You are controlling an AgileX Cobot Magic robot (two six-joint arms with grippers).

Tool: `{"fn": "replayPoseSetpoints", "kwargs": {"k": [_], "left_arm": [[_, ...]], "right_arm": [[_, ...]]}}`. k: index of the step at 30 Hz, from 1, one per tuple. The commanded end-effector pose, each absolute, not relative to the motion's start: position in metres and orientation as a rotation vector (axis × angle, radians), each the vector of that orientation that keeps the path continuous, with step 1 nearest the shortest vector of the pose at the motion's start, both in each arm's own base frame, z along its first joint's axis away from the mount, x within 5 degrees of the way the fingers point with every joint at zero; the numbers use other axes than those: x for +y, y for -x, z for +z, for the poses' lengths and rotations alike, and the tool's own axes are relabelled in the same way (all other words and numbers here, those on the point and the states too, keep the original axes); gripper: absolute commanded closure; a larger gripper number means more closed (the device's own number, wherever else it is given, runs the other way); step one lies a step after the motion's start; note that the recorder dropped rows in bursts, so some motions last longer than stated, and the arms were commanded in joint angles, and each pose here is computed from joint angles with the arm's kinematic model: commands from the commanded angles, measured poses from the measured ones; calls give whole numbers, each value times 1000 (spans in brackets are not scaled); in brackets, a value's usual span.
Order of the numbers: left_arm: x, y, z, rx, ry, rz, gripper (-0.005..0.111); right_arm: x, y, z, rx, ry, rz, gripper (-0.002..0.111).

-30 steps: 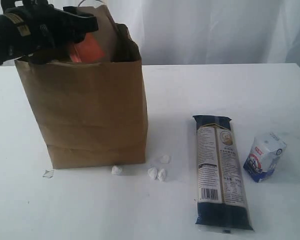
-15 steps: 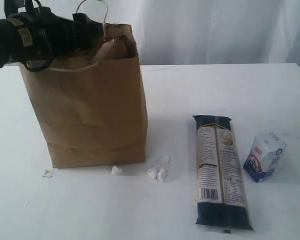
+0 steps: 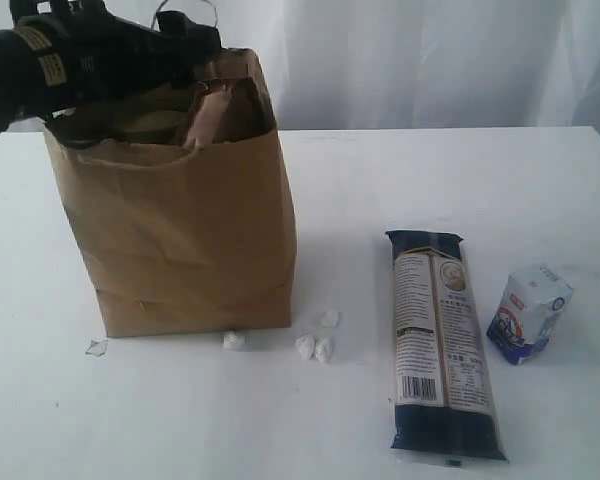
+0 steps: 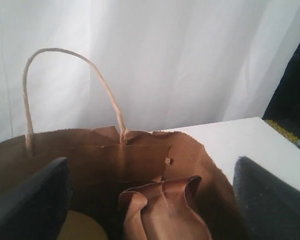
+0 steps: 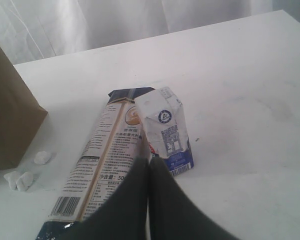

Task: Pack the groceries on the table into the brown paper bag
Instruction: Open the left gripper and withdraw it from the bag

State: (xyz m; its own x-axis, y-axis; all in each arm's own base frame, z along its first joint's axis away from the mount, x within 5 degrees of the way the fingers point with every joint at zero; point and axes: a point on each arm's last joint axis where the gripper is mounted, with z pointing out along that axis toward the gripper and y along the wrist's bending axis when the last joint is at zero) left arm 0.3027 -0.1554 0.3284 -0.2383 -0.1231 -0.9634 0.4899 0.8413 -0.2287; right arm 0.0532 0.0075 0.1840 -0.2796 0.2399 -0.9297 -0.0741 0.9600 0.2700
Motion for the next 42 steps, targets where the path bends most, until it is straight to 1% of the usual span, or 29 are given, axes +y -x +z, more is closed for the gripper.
{"fn": "replayPoseSetpoints", "kwargs": {"k": [1,6,8,10,13,17,20,23,27,29,31,33,36,42], "left_arm": [[-147,-289,351,1624,-427,-442,19],[-133,-268,376,1564,-500,-299,21],[-126,-259,385,1566,-491,-266,26],[-117,-247,394,1570,-500,-211,35],[-105,-232,403,1574,-559,-88,61],[-91,-219,403,1623,-705,129,107],[-76,-224,387,1751,-738,254,107],[-52,-237,360,1897,-635,302,107],[-7,-239,323,2075,-280,278,107],[12,-233,311,2116,-109,268,107],[23,-221,301,2130,-15,271,107],[26,-205,295,2098,-19,282,107],[24,-175,296,2017,-61,303,107],[27,-109,293,1996,33,366,107]], "right_arm": [[8,-53,183,1825,-106,296,108],[8,-53,183,1825,-106,296,108],[8,-53,183,1825,-106,296,108],[8,-53,183,1825,-106,296,108],[8,-53,183,1825,-106,296,108],[8,-53,183,1825,-106,296,108],[8,-53,183,1825,-106,296,108],[8,-53,183,1825,-106,296,108],[8,-53,183,1825,-106,296,108],[8,-53,183,1825,-106,296,108],[8,-53,183,1825,-106,296,108],[8,-53,183,1825,-106,296,108],[8,-53,183,1825,-106,296,108],[8,-53,183,1825,-106,296,108]]}}
